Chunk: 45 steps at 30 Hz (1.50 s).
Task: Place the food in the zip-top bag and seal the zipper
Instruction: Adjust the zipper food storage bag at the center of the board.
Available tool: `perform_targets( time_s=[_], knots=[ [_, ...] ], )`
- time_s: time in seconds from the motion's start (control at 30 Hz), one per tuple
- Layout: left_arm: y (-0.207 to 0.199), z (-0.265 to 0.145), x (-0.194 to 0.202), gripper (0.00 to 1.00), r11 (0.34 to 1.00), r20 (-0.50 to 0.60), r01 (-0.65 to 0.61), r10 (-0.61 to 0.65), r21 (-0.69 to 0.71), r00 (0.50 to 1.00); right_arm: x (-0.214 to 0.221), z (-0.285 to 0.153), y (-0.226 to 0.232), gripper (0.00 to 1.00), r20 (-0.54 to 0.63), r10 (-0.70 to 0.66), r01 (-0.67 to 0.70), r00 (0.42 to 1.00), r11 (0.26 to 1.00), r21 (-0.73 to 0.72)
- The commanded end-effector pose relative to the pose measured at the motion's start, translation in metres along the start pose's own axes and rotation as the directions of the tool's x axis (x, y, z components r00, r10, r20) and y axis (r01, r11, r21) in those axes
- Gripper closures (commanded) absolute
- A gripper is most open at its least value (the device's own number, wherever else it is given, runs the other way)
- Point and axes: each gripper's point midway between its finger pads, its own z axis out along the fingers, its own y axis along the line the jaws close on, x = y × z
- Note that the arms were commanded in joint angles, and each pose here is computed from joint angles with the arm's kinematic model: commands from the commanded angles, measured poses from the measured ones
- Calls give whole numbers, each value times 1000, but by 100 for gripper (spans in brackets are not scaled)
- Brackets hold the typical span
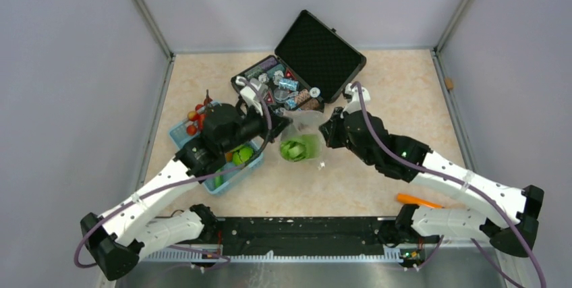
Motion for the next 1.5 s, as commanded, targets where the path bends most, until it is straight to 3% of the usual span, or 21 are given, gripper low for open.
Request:
perform_targets(
  time_s=[0.0, 0.17, 0.27, 0.33, 0.5, 0.63, 0.77, 0.93, 1.03, 1.13, 1.3, 1.47],
  knots=[
    [-57, -18, -100, 100, 985, 158, -97, 74, 143, 985, -47, -21, -25, 100, 116, -78, 61, 990, 987, 150],
    [-56, -24, -141, 100, 993, 184, -102, 90, 57, 979, -78, -45, 3, 100, 197, -127, 133, 972, 991, -17],
    [-35, -11, -133, 100, 994, 138, -107, 111, -39, 984, -106, -69, 14, 100, 311, -54, 92, 949, 990, -108],
    [-36, -2, -121, 100, 994, 107, -111, 111, -8, 988, -120, -85, 17, 100, 384, -25, 91, 923, 984, -155],
    [-31, 18, -103, 100, 997, 86, -78, 76, 18, 993, -140, -95, 8, 100, 351, -85, 106, 932, 993, -42],
    [-35, 29, -103, 100, 996, 121, -70, 62, 63, 991, -121, -80, 13, 100, 294, -166, 190, 941, 980, -54],
    [-48, 32, -119, 100, 988, 167, -107, 87, 115, 982, -106, -58, -18, 100, 206, -209, 180, 956, 972, 149],
    [-41, 38, -126, 100, 983, 197, -164, 146, 78, 970, -102, -48, -18, 100, 259, -206, 175, 944, 975, 139],
    [-25, 52, -109, 100, 987, 129, -156, 152, 27, 980, -109, -51, -35, 100, 281, -220, 156, 934, 960, 233],
    [-32, 59, -98, 100, 988, 113, -127, 116, 92, 987, -122, -65, -45, 100, 315, -226, 137, 922, 950, 282],
    [-47, 56, -104, 100, 980, 165, -109, 82, 166, 983, -140, -86, -43, 100, 380, -250, 162, 891, 955, 248],
    [-35, 58, -110, 100, 989, 196, -112, 91, 101, 976, -106, -56, -26, 100, 292, -278, 241, 915, 958, 157]
  ],
)
